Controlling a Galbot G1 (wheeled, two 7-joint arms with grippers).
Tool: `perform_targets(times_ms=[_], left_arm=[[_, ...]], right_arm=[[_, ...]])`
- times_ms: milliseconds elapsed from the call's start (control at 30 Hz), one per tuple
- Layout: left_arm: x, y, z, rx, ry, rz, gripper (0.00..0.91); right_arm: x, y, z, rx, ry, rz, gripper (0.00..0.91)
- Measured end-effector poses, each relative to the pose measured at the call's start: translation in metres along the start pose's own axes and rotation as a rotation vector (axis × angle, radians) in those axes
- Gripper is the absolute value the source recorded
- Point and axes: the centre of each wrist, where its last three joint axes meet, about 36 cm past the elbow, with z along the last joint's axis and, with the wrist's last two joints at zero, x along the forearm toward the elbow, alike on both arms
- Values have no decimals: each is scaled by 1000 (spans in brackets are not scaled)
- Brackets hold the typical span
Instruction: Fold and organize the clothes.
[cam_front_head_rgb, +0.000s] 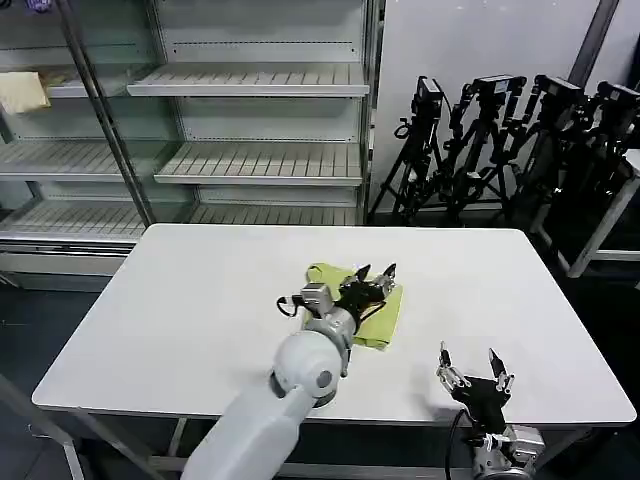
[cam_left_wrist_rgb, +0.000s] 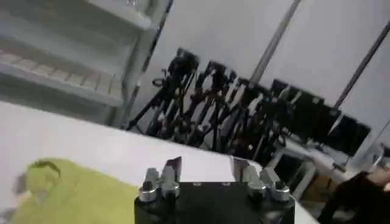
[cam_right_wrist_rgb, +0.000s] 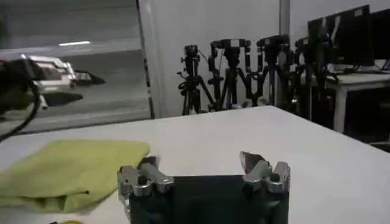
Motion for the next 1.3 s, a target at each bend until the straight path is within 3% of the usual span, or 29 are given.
perform_targets(times_ms=[300,500,633,933,1300], left_arm=[[69,48,-18,-28,-116,-85,907],[120,73,-12,-51,-159,-188,907],[148,84,-4,-70,-167,-269,907],[198,93,10,-228,-123,-380,907],[205,92,26,-609,3,-334,907]], right_arm=[[-16,7,-18,-112,29,-56,907],[-38,14,-31,-253,87,-92,907],[-53,21,-38,-306,109,-121,907],[-63,42,-46,-236,83,-172,907],[-49,40,-50,-129,36,-170,907]])
